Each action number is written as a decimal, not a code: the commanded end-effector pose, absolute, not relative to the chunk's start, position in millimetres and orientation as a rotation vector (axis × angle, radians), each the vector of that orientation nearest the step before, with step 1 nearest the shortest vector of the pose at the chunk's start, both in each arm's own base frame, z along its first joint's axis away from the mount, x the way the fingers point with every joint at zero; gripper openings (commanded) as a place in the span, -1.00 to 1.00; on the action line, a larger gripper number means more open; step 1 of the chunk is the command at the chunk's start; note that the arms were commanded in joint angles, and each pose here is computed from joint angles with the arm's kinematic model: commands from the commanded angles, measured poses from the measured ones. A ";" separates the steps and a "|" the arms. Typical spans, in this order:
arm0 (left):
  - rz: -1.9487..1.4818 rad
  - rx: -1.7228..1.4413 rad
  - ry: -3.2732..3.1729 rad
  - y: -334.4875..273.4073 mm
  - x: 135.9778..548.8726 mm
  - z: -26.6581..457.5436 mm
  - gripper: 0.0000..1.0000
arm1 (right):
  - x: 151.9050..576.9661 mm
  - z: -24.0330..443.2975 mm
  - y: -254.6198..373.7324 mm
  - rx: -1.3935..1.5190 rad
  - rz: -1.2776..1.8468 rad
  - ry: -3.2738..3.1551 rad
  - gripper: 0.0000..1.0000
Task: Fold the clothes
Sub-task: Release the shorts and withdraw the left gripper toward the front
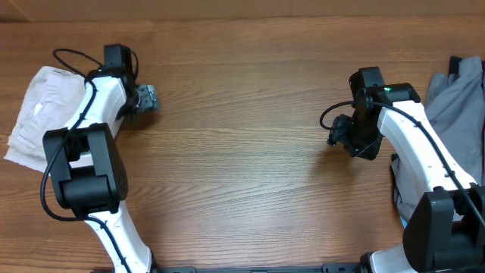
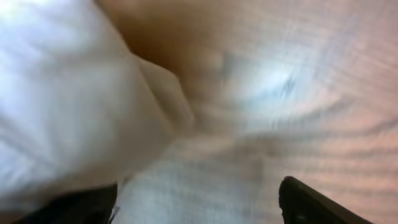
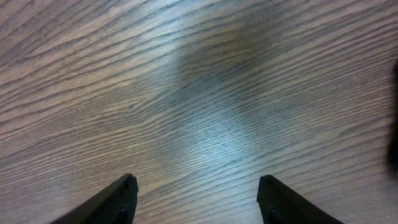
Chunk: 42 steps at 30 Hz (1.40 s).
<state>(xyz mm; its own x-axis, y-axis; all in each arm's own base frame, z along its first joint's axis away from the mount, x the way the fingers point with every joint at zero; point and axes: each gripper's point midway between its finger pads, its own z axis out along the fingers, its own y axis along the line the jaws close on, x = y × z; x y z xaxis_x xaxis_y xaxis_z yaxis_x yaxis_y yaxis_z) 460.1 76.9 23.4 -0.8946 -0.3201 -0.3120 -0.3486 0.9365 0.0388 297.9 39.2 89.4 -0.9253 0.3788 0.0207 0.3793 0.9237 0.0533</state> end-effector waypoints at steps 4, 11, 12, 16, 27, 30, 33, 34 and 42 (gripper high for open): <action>0.176 -0.431 2.770 85.5 474.3 53.6 0.82 | 305.8 99.7 38.2 -0.606 -0.102 -3.120 0.33; 0.046 -0.349 2.827 49.3 464.0 110.2 0.92 | 329.4 102.4 43.9 -0.576 -0.180 -3.214 0.57; 0.006 -0.324 2.823 38.6 463.1 119.9 0.94 | 336.1 103.9 47.9 -0.530 -0.222 -3.245 0.58; -0.094 -0.237 2.830 3.7 453.6 142.3 1.00 | 375.3 117.3 65.9 -0.253 -0.408 -3.428 0.66; -0.054 -0.235 3.311 -24.0 327.4 147.0 1.00 | 348.1 129.3 64.0 -0.274 -0.384 -3.347 0.89; -0.051 -0.226 3.328 -24.4 316.7 155.0 1.00 | 336.1 145.0 62.6 -0.312 -0.390 -3.354 0.90; -0.062 -0.202 3.253 -27.1 311.4 173.7 1.00 | 326.6 169.9 54.8 -0.373 -0.363 -3.422 0.96; -0.069 -0.192 3.212 -28.4 310.2 181.5 1.00 | 323.7 178.8 51.8 -0.384 -0.355 -3.460 0.97; -0.110 -0.054 2.576 -44.9 288.4 262.1 0.90 | 284.7 238.3 37.7 -0.431 -0.464 -3.845 1.00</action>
